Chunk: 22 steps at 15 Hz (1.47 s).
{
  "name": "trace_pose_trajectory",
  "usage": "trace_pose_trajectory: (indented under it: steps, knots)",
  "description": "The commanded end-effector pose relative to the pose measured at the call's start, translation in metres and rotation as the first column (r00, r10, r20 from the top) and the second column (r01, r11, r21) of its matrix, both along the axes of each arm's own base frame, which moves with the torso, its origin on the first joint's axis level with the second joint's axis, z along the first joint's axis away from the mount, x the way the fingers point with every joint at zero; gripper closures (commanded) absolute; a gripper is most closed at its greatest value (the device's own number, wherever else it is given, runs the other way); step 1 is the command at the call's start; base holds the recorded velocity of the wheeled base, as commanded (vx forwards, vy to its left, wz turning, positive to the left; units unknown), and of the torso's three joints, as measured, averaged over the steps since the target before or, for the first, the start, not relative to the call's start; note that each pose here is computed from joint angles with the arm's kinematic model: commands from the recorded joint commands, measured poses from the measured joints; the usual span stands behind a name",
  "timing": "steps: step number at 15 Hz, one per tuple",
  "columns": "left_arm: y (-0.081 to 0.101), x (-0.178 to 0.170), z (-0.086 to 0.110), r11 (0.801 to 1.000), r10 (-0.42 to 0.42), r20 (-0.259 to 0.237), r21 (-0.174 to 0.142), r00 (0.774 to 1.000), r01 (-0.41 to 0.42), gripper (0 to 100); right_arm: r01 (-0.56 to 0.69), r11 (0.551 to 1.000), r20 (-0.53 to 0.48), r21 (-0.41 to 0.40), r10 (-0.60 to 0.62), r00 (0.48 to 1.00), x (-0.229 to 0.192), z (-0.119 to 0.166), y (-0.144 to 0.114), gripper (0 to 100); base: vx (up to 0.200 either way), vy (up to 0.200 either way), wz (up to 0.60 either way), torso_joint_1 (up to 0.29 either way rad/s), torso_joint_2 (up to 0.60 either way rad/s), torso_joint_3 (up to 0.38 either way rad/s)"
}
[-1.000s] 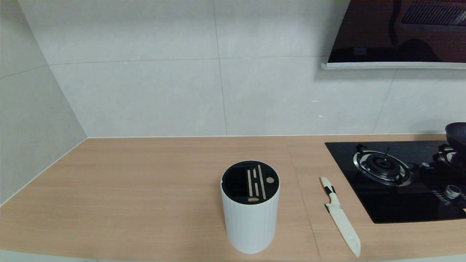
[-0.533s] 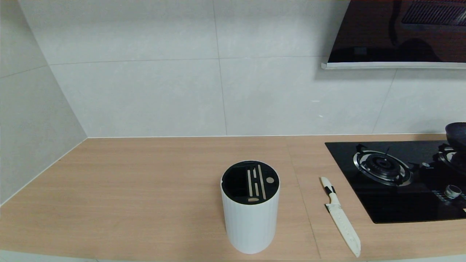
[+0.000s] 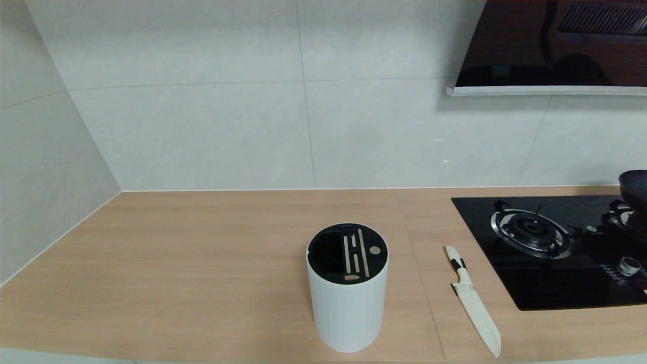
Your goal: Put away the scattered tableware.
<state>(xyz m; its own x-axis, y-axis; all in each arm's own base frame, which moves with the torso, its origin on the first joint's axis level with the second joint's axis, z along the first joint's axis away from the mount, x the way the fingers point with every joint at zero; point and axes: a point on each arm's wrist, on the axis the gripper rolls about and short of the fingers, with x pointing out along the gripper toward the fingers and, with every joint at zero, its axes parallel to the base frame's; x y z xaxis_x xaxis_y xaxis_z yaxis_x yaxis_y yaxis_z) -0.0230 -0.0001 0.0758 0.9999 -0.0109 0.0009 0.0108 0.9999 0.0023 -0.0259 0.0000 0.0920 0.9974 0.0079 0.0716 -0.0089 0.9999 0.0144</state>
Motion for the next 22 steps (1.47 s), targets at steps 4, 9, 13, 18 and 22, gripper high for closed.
trace_pose_trajectory:
  steps: [4,9,13,18,22]
  knots:
    - [0.0,0.0,0.0,1.0,0.0,-0.001,0.001,1.0,0.0,0,-0.152,0.988,-0.195,0.023,0.154,0.969,0.034,0.051,0.003,0,0.0,0.0,0.0,0.0,0.0,0.0]
    - [0.0,0.0,0.0,1.0,0.0,-0.001,0.001,1.0,0.0,0,-0.241,0.968,-0.439,0.065,0.245,0.865,0.108,0.084,0.012,0,0.0,0.0,0.0,0.0,0.0,0.0]
    - [0.0,0.0,0.0,1.0,0.0,-0.001,0.001,1.0,0.0,0,-0.283,0.957,-0.501,0.067,0.277,0.82,0.162,0.09,0.027,0,0.0,0.0,0.0,0.0,0.0,0.0]
    - [0.0,0.0,0.0,1.0,0.0,-0.001,0.001,1.0,0.0,0,-0.297,0.953,-0.568,0.051,0.272,0.776,0.219,0.069,0.047,0,0.0,0.0,0.0,0.0,0.0,0.0]
    - [0.0,0.0,0.0,1.0,0.0,-0.001,0.001,1.0,0.0,0,-0.28,0.959,-0.65,0.038,0.237,0.723,0.238,0.044,0.053,0,0.0,0.0,0.0,0.0,0.0,0.0]
